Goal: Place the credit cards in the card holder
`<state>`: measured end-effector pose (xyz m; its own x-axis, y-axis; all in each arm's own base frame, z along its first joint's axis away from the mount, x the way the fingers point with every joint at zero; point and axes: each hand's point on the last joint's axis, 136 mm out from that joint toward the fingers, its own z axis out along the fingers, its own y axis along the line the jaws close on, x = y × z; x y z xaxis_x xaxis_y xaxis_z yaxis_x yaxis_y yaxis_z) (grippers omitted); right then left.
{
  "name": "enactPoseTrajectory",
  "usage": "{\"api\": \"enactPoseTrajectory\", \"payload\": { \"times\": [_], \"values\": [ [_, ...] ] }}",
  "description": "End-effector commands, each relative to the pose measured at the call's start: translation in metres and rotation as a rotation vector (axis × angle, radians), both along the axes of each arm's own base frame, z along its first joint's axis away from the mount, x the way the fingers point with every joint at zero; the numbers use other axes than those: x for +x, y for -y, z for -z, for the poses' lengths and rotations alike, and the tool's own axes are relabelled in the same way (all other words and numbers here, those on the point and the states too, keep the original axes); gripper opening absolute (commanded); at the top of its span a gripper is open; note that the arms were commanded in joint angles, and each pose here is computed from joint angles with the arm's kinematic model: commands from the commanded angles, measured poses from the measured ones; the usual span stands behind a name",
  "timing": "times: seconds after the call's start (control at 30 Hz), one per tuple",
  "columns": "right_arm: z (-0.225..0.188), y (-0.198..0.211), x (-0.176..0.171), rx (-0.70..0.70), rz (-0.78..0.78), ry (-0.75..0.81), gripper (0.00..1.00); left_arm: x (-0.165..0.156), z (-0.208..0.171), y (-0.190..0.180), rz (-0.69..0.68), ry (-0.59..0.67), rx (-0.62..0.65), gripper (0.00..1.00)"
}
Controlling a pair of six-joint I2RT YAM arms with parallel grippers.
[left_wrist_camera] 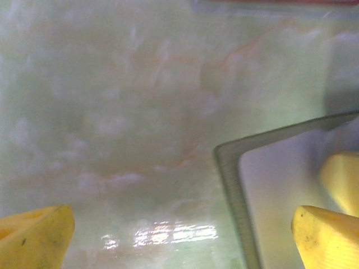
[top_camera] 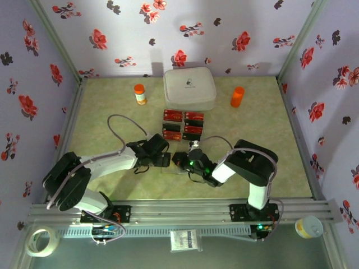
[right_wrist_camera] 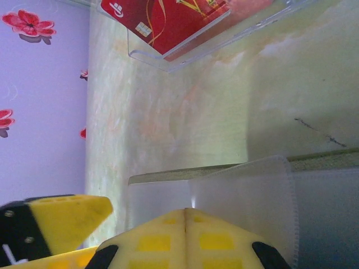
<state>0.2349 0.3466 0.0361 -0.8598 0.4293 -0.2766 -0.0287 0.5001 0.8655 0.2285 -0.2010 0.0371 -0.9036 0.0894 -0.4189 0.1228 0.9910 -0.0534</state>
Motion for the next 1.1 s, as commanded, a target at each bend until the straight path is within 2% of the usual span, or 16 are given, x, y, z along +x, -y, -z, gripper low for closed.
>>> {"api": "enactPoseTrajectory", "payload": {
  "times": [0.0,0.33,0.6,1.07],
  "values": [
    [0.016,0.015,-0.009,-0.078,0.015,-0.032,0.00,-0.001,0.014,-0.007,-0.060,-0.023,-0.003,1.00],
    [0.024,0.044,-0.016,-0.245,0.020,-0.045,0.00,0.006,0.021,-0.016,-0.029,-0.021,0.081,1.00],
    [0.028,0.062,-0.021,-0.288,0.034,-0.058,0.00,0.010,0.021,-0.018,-0.011,-0.011,0.102,1.00],
    [-0.046,0.025,-0.016,-0.410,-0.205,0.088,0.00,0.006,0.020,-0.022,-0.027,-0.008,0.086,1.00]
  ]
}}
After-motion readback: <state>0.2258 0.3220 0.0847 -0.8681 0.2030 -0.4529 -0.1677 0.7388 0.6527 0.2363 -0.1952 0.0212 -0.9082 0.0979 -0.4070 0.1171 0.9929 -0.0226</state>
